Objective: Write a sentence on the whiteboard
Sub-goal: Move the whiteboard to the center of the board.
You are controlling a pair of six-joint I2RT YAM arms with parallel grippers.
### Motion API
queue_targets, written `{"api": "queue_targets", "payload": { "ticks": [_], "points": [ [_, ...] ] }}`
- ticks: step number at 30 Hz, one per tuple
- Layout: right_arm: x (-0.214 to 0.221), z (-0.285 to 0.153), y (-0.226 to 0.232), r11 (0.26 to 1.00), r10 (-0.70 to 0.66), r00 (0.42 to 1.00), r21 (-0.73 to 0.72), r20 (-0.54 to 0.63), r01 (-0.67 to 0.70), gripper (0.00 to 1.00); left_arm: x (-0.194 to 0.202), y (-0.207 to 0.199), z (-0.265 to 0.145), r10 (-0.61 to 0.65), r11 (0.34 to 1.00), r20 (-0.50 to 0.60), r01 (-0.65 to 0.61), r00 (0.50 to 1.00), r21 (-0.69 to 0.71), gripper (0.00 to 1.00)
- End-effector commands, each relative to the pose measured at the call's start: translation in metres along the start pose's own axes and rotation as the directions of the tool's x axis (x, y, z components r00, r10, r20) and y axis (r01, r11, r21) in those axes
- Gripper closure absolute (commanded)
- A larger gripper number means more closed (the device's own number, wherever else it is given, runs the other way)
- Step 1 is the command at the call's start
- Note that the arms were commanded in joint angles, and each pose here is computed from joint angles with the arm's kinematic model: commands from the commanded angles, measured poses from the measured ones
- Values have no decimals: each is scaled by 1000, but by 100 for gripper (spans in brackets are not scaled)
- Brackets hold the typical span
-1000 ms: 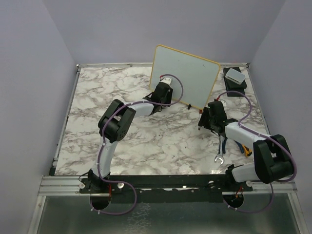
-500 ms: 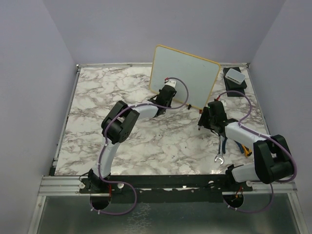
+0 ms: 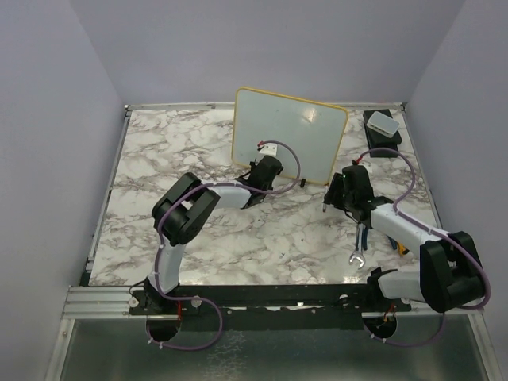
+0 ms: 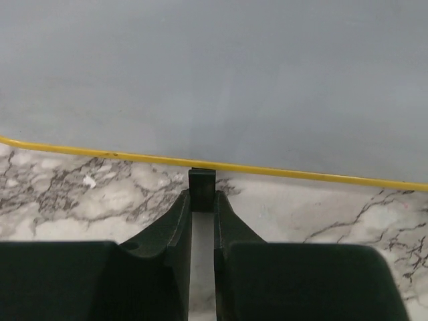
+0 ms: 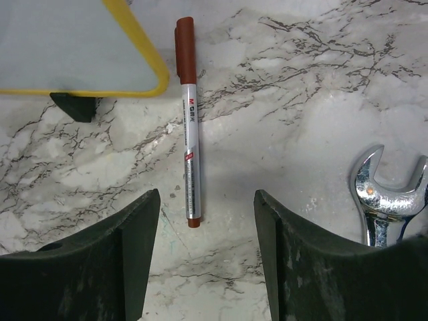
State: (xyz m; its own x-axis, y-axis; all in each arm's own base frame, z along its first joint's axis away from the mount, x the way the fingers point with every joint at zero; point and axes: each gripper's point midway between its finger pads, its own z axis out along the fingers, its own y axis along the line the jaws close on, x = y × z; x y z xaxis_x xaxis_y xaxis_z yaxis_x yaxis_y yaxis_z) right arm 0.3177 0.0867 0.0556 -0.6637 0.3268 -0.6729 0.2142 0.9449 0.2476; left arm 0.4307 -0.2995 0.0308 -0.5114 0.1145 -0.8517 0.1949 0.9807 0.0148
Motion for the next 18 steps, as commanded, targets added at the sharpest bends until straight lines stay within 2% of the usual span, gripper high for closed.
{"api": "queue_targets", "payload": {
  "ticks": [1, 13, 18],
  "points": [
    [3, -4, -9, 999, 1, 1000, 33, 14, -2, 37, 10, 16, -27, -73, 994, 9, 73, 997, -79, 100],
    [5, -6, -7, 1000, 7, 1000, 19, 12, -7, 37, 48, 17, -89, -185, 966, 44, 190, 982, -175, 100],
    [6, -7, -7, 1000, 10, 1000, 14, 13, -10, 37, 61, 7, -106, -232, 961, 24, 233, 972, -150, 100]
  ]
}}
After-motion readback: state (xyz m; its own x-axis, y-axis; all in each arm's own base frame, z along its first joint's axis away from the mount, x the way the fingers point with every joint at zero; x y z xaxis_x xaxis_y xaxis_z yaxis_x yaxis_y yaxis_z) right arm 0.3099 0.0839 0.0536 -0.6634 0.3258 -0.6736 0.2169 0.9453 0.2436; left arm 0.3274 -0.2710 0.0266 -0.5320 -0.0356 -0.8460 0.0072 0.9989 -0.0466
